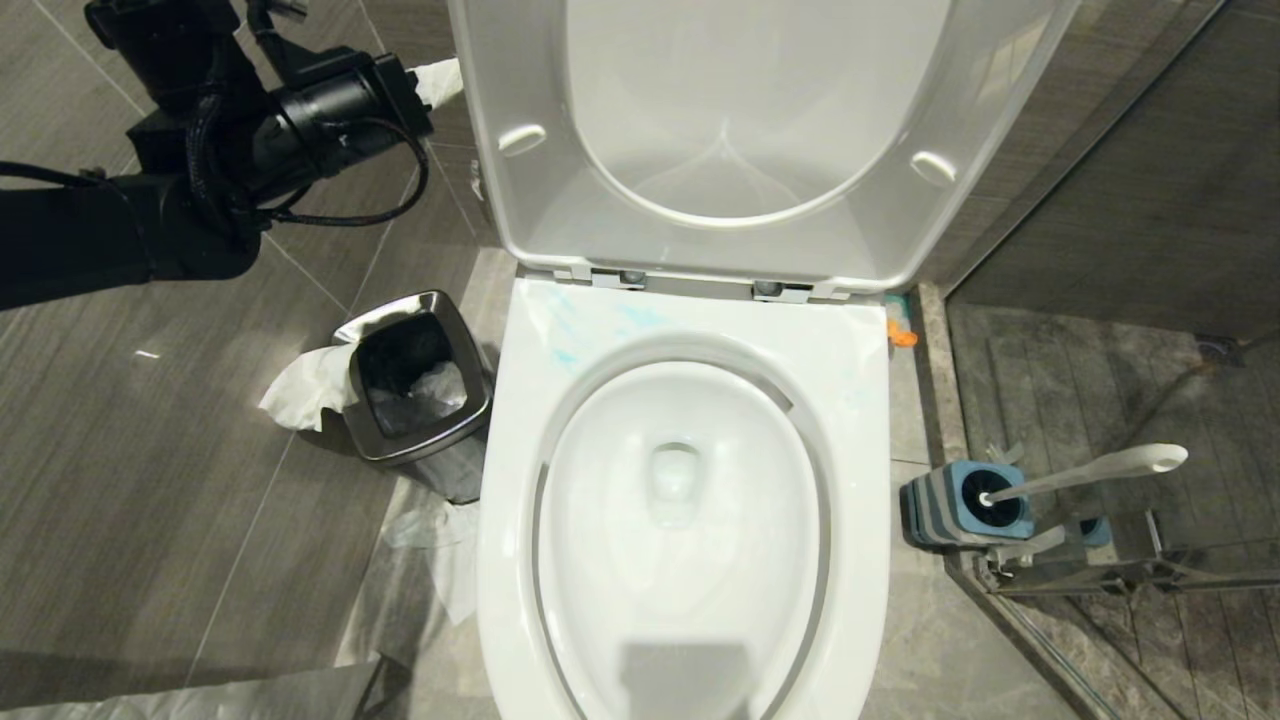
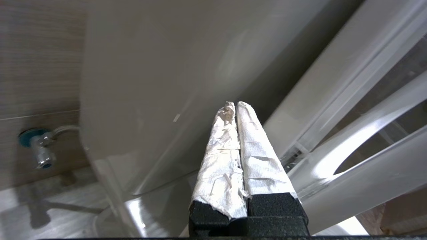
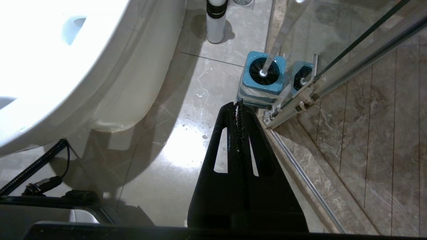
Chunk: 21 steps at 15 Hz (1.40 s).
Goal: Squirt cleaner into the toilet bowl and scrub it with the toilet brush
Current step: Close the toilet lid
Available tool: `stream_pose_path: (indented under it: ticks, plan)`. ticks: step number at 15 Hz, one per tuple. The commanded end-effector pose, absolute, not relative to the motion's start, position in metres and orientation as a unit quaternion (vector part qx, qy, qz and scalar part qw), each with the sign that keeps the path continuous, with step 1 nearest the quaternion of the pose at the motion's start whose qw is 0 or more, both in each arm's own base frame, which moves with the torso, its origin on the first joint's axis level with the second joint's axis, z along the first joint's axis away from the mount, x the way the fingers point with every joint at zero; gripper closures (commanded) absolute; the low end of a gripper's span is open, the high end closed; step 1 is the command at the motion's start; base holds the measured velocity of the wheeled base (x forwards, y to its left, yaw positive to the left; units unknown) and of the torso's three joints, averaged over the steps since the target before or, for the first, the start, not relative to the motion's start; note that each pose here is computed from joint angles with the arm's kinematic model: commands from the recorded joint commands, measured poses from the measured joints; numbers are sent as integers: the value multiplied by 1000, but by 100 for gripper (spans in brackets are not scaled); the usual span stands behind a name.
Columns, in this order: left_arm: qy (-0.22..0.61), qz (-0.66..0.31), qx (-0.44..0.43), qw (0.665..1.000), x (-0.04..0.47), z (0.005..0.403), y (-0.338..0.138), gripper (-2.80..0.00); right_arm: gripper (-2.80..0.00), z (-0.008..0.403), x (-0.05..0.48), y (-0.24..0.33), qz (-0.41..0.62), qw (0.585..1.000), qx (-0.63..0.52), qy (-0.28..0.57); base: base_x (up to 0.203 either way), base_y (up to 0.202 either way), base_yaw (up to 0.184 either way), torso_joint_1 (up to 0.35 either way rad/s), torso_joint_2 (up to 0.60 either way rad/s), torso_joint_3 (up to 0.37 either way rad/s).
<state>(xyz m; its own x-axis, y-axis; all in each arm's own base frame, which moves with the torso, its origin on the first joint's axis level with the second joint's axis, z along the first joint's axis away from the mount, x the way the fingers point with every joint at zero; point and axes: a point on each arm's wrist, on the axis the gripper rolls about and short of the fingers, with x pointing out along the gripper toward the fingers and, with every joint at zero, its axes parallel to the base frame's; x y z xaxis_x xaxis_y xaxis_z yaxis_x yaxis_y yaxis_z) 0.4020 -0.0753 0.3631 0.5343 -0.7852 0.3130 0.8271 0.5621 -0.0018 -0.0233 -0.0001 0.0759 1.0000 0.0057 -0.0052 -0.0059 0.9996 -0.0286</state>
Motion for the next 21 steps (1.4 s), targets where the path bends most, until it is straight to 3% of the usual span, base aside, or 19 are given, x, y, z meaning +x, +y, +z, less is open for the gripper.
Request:
stream_pose_path:
  ticks: [1,8,12,21]
  plan:
    - [-141,-468,-75,869,402,363,-79,0,0,76,-23,0,4,1000,-15,3,0,0,0,0,0,0]
    - [-136,-482,-79,862,408,353,-92,0,0,76,-23,0,3,1000,-15,3,0,0,0,0,0,0]
    - [-88,-568,-90,813,397,362,-78,0,0,76,-23,0,3,1000,-15,3,0,0,0,0,0,0]
    - [19,-657,-86,749,377,358,-40,0,0,76,-23,0,3,1000,-15,3,0,0,0,0,0,0]
